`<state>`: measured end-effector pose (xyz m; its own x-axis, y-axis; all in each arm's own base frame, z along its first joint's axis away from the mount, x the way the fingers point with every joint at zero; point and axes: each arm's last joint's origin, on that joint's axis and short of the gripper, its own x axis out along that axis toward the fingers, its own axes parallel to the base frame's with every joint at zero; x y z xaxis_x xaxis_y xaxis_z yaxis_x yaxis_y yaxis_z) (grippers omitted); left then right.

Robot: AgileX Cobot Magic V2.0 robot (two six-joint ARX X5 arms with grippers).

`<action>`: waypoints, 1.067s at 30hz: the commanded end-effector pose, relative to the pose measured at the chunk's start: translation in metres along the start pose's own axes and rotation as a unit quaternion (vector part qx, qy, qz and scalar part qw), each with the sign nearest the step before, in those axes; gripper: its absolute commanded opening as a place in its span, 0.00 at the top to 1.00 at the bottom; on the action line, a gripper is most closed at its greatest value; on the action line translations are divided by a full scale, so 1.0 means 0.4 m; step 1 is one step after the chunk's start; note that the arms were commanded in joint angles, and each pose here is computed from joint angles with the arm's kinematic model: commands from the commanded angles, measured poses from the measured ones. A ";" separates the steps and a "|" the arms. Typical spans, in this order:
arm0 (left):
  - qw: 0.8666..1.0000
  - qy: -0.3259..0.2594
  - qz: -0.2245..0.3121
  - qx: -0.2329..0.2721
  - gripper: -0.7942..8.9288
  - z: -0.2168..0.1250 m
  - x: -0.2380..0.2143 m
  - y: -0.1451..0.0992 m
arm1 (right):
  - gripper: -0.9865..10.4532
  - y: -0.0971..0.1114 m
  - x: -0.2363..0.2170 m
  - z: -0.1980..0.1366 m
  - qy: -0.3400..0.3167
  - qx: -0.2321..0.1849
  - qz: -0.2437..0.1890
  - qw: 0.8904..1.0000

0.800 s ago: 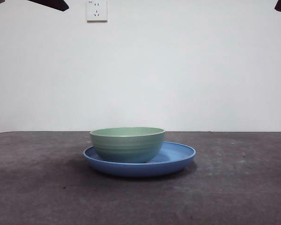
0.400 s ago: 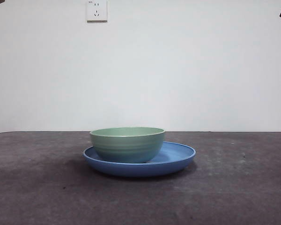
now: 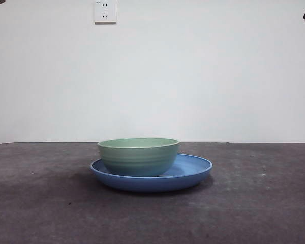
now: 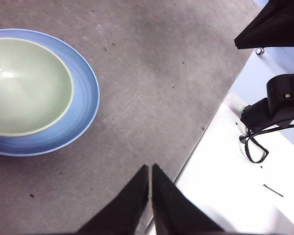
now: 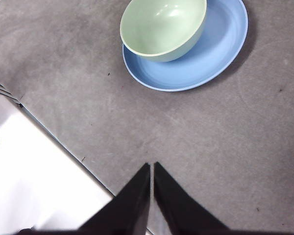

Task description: Place the green bowl on the blue plate

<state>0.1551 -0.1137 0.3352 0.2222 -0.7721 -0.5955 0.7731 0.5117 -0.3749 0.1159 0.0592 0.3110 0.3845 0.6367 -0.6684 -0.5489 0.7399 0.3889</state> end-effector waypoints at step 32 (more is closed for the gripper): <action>0.812 -0.404 0.414 0.082 0.91 -0.207 -0.210 0.055 | 0.91 0.003 -0.001 0.008 -0.005 -0.008 0.002 1.000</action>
<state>0.1039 -0.0073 0.3258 0.9664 -0.2391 0.0939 0.2359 0.9708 0.0437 0.1159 0.0592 0.3110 0.3850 0.6368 -0.6680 -0.5492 0.7398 0.3887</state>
